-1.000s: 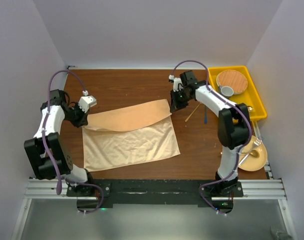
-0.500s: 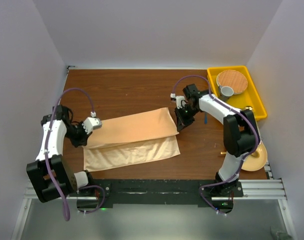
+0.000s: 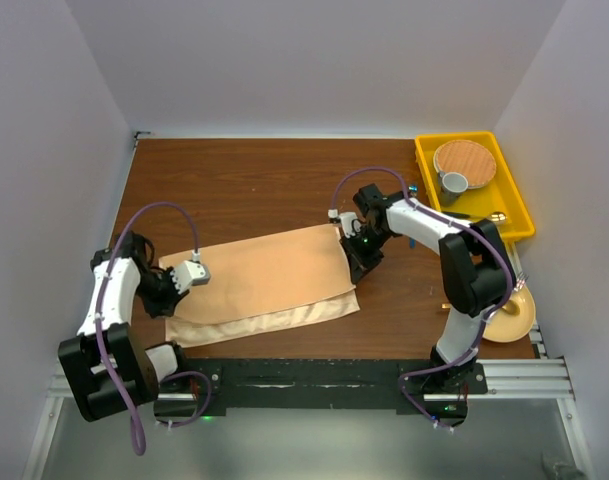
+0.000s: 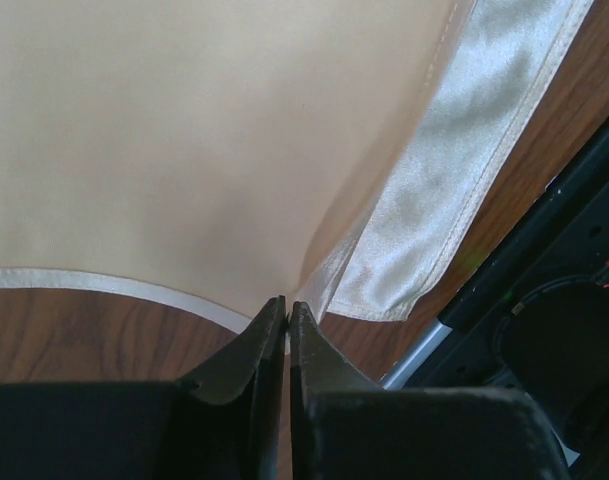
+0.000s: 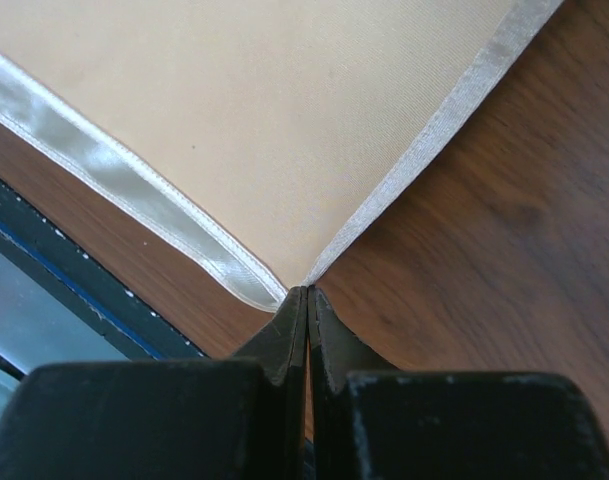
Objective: Fold the napkin into a case and place the utensils inside
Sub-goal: Fold and flatten the napkin at the center of the board.
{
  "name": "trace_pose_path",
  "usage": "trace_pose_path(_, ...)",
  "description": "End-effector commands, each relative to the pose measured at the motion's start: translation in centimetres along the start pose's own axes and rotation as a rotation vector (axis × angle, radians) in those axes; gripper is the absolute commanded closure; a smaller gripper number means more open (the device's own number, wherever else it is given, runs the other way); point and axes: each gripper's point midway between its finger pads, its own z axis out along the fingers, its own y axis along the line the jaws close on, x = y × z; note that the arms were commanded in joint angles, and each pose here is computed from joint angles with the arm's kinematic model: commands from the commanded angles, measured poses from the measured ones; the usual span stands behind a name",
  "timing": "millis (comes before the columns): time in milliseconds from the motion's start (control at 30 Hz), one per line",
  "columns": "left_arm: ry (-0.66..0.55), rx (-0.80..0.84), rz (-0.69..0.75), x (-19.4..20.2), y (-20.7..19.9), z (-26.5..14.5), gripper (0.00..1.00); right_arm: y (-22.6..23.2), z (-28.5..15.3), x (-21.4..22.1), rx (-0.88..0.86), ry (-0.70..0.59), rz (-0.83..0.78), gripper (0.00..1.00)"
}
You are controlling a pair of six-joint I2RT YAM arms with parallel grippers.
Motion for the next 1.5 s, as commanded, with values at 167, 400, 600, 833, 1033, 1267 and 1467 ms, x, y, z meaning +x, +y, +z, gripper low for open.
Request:
trace_pose_path(167,0.008,0.014,0.079,0.2,-0.9,-0.9,0.5,1.8,-2.0,0.4,-0.064,0.047,-0.078,0.47)
trace_pose_path(400,-0.214,-0.154,-0.139,-5.2,6.5,-4.5,0.48,0.1,-5.3,-8.3,0.008,-0.147,-0.177,0.39)
trace_pose_path(600,-0.33,-0.231,-0.463,-5.3,12.7,-5.4,0.46,-3.8,-4.8,-14.8,0.125,-0.292,-0.172,0.4)
trace_pose_path(833,-0.355,-0.162,-0.647,-4.0,14.4,-3.1,0.43,-5.5,-1.4,-15.9,0.112,-0.292,-0.129,0.21)
trace_pose_path(1033,-0.361,-0.148,-0.679,-3.6,14.5,-2.1,0.43,-5.4,0.4,-15.4,0.072,-0.289,-0.081,0.61)
trace_pose_path(1267,-0.426,-0.05,-0.642,-5.1,12.9,-1.5,0.43,-8.1,-0.9,-13.9,0.153,-0.304,-0.018,1.0)
trace_pose_path(1467,-0.446,-0.056,-0.636,-5.4,12.8,-0.9,0.44,-13.7,-4.2,-15.7,0.281,-0.349,0.0,1.0)
